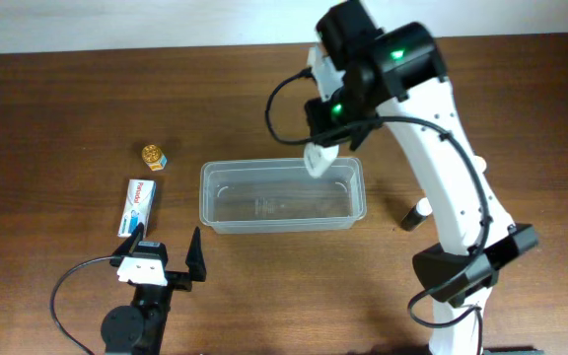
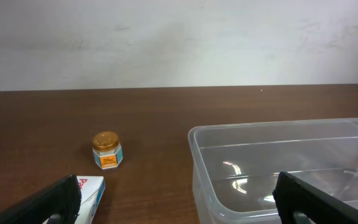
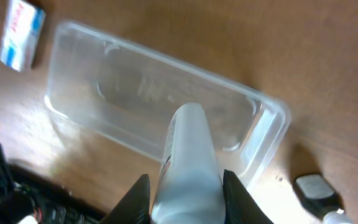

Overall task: Pack container
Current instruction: 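Carry the pump bottle over the container and lower it inside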

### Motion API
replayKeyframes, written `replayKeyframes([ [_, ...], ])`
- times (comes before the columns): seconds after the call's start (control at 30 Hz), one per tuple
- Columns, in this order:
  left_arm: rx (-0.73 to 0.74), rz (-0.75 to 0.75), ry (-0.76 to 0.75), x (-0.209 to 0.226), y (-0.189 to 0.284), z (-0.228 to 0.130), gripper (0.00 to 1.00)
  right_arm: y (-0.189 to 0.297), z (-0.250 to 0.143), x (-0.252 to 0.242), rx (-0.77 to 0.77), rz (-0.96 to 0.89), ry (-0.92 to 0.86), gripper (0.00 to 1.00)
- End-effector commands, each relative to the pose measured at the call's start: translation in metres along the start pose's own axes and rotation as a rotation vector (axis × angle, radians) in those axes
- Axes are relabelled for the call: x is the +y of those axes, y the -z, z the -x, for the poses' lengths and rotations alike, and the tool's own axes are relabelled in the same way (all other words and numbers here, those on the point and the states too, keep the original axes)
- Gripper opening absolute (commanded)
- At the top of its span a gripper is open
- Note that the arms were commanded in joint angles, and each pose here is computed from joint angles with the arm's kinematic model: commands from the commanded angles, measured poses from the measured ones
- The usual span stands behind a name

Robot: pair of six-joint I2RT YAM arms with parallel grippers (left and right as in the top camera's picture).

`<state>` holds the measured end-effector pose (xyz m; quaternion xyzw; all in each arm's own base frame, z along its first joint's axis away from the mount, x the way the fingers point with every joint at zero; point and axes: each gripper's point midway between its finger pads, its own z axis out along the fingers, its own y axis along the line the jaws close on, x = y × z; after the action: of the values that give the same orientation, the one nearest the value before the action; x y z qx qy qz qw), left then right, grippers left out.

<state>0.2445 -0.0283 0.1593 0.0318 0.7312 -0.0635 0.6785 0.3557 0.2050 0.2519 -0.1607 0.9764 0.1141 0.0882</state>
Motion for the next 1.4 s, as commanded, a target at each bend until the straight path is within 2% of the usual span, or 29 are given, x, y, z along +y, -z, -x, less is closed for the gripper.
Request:
replayKeyframes([
  [0.0, 0.006, 0.011, -0.015, 0.002, 0.000, -0.003, 0.99, -0.011, -0.009, -0.017, 0.035, -0.107, -0.069, 0.19],
  [0.67, 0.006, 0.011, -0.015, 0.002, 0.000, -0.003, 0.99, -0.097, -0.020, -0.061, 0.106, -0.294, -0.178, 0.18],
  [1.0, 0.006, 0.011, -0.015, 0.002, 0.000, -0.003, 0.99, -0.125, -0.022, -0.079, 0.087, -0.369, -0.196, 0.17],
  [1.37, 0.006, 0.011, -0.015, 0.002, 0.000, -0.003, 0.99, -0.142, -0.021, -0.082, 0.073, -0.364, -0.184, 0.18],
])
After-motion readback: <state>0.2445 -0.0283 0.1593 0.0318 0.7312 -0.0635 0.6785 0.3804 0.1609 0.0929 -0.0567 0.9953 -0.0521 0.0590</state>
